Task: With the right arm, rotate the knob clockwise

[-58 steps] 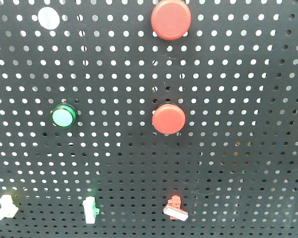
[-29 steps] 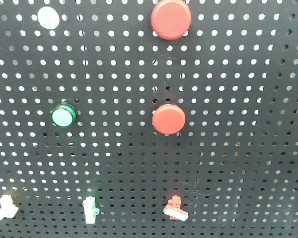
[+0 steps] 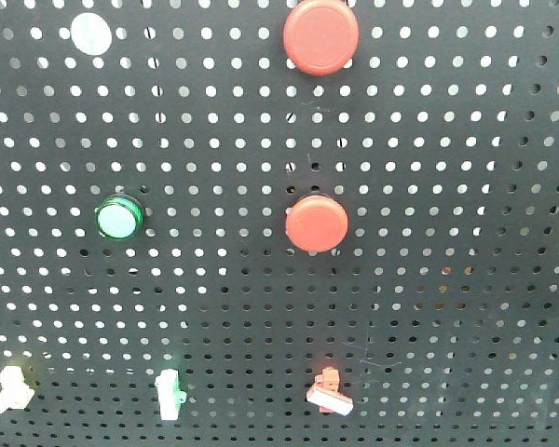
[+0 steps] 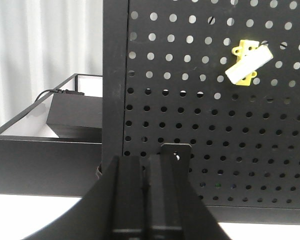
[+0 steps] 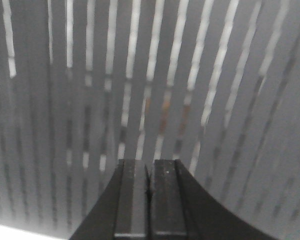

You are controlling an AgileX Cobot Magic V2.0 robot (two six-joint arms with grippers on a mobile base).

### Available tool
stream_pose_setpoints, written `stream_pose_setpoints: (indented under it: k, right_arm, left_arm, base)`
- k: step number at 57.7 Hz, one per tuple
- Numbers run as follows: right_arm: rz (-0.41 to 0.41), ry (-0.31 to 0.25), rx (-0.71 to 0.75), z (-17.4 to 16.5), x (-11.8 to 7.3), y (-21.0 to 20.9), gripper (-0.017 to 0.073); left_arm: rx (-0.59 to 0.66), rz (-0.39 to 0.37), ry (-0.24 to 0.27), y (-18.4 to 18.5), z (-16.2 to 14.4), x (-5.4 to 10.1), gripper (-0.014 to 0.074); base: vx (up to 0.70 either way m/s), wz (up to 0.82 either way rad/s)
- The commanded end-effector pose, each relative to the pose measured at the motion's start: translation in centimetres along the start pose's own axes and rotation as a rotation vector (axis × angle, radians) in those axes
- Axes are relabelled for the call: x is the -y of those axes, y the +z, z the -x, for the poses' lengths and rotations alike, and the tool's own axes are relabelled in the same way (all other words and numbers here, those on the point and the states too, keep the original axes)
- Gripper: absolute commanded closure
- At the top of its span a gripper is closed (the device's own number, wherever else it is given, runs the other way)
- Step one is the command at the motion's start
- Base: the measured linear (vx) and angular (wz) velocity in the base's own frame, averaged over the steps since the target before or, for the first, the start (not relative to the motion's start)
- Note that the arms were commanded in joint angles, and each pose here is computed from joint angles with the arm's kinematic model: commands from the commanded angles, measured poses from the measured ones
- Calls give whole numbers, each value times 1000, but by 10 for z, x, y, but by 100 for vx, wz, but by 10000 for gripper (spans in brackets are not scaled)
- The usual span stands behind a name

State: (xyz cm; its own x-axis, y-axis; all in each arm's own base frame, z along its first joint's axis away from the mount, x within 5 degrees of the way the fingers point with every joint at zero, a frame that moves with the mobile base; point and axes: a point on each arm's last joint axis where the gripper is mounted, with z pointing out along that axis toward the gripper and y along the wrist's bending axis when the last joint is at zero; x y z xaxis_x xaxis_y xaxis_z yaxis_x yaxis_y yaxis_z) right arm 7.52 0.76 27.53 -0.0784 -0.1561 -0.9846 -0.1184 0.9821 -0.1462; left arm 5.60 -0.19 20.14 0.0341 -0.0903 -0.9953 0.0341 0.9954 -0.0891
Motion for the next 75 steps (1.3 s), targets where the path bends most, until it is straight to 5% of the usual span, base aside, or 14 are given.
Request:
stream_pose_setpoints:
  k: [1,8,14,28,75]
  right_arm:
    - [-7,-33,67,7,1,2,568]
    - [-10,-29,63,-11,-2,-1,568]
    - [-52,99,89,-38,-3,-9,568]
    - [-159,146,38,-86,-4,-12,568]
    - [-165,138,57,-84,-4,-12,568]
  left_arm:
    - [69,5,-17,0,3,-1,600]
    - [69,5,-17,0,3,-1,600]
    - [69,5,-17,0,3,-1,600]
    - [68,5,-17,0,3,-1,600]
    - [69,5,-17,0,3,-1,600]
  base:
    - [0,0]
    - [0,0]
    - [0,0]
    - [0,0]
    - [0,0]
